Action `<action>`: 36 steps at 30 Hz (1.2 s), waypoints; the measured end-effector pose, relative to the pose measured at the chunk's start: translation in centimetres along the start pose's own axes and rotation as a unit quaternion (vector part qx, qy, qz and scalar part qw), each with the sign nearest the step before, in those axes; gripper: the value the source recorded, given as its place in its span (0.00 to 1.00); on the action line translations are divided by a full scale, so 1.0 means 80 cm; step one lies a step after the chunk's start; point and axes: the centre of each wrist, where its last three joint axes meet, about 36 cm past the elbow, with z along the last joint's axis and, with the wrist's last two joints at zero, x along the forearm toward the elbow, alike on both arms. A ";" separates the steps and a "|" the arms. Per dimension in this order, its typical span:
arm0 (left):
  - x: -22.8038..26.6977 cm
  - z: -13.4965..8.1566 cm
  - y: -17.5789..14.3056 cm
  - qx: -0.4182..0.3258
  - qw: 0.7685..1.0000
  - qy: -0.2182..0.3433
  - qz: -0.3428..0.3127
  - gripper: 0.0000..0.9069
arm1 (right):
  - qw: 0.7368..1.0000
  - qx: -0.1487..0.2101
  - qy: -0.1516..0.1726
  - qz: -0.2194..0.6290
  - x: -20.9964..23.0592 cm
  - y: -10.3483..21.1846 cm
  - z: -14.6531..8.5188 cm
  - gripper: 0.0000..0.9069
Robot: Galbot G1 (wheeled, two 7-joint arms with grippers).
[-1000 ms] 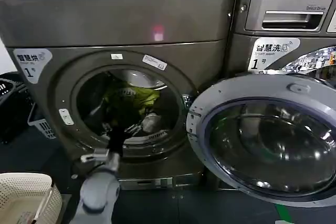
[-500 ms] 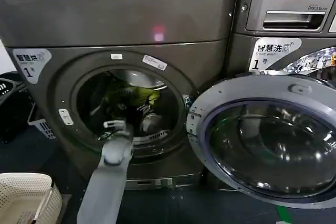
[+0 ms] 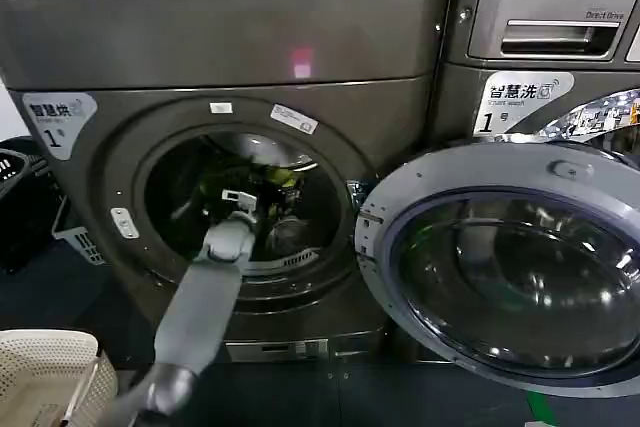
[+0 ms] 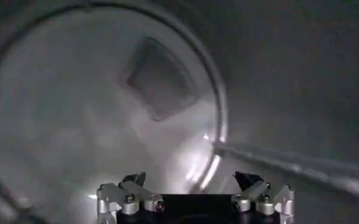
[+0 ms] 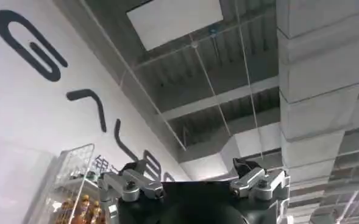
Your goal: Grasp the clothes from the dryer.
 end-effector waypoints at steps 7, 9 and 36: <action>-0.041 -0.004 0.016 -0.096 0.986 0.050 0.130 1.00 | 1.000 0.003 -0.001 0.003 0.000 -0.005 0.004 1.00; -0.049 -0.007 0.023 -0.129 0.975 0.072 0.166 1.00 | 1.000 0.004 0.000 0.004 0.001 -0.004 0.006 1.00; -0.097 -0.040 0.016 -0.445 0.791 0.267 0.323 1.00 | 1.000 0.010 0.002 -0.001 0.003 0.005 0.017 1.00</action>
